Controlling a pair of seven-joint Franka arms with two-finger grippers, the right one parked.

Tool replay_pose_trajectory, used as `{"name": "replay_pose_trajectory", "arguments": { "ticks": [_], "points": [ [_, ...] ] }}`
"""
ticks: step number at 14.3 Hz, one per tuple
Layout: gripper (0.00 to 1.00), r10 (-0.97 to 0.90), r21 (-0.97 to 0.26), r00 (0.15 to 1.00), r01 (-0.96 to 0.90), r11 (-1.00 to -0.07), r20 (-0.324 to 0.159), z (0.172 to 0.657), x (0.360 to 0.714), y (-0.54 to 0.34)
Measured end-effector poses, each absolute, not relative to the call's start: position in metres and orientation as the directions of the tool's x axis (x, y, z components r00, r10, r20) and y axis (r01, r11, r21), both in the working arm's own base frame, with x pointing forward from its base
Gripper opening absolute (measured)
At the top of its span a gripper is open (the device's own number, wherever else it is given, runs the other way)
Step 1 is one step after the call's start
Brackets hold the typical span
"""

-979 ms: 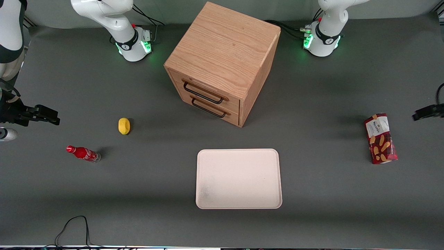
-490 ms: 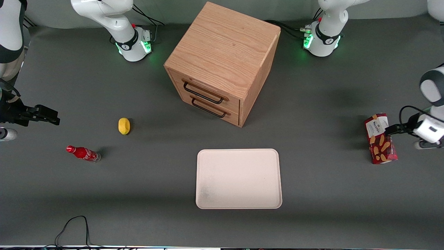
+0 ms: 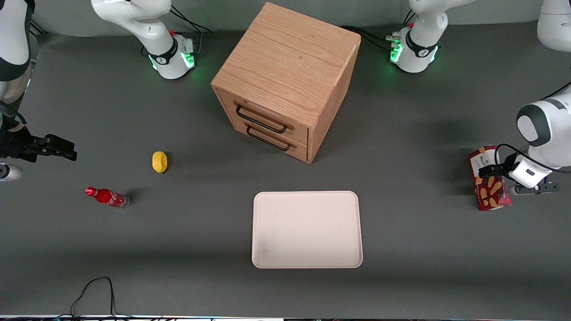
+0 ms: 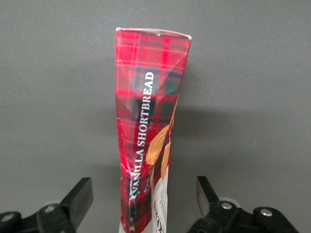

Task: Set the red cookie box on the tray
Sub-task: 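Close the left gripper on the end of the red shortbread box, then lift the red box upright with the left gripper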

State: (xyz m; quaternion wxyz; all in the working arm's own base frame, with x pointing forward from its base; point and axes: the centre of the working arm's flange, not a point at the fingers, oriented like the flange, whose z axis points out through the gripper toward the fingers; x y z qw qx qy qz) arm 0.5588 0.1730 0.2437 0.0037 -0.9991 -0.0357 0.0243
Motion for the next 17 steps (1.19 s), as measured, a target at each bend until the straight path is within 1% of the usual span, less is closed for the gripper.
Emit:
{"name": "replay_pose_trajectory", "arguments": {
  "ticks": [1,3,4,5,7,8,9,10,12,14,15,17],
  "points": [
    [0.87,0.072,-0.008,0.996,0.071,-0.997,-0.053,0.245,0.558,0.173],
    [0.60,0.071,-0.007,0.996,0.071,-0.997,-0.056,0.249,0.558,0.173],
    [0.50,0.071,-0.007,0.996,0.071,-0.997,-0.055,0.250,0.559,0.173],
    [0.37,0.071,-0.008,0.996,0.071,-0.997,-0.053,0.251,0.559,0.173],
    [0.18,0.072,-0.007,0.996,0.071,-0.997,-0.055,0.253,0.560,0.173],
    [0.07,0.071,-0.007,0.996,0.071,-0.997,-0.055,0.253,0.560,0.173],
    [0.03,0.071,-0.008,0.996,0.071,-0.997,-0.053,0.255,0.561,0.174],
    [0.03,0.072,-0.007,0.996,0.071,-0.997,-0.054,0.260,0.562,0.174],
    [0.03,0.072,-0.001,0.994,0.073,-0.997,-0.081,0.292,0.567,0.175],
    [0.03,0.074,0.006,0.992,0.075,-0.997,-0.104,0.350,0.573,0.177],
    [0.03,0.075,0.006,0.992,0.076,-0.997,-0.105,0.386,0.574,0.177],
    [0.03,0.076,0.004,0.993,0.077,-0.997,-0.086,0.461,0.570,0.176]
  ]
}}
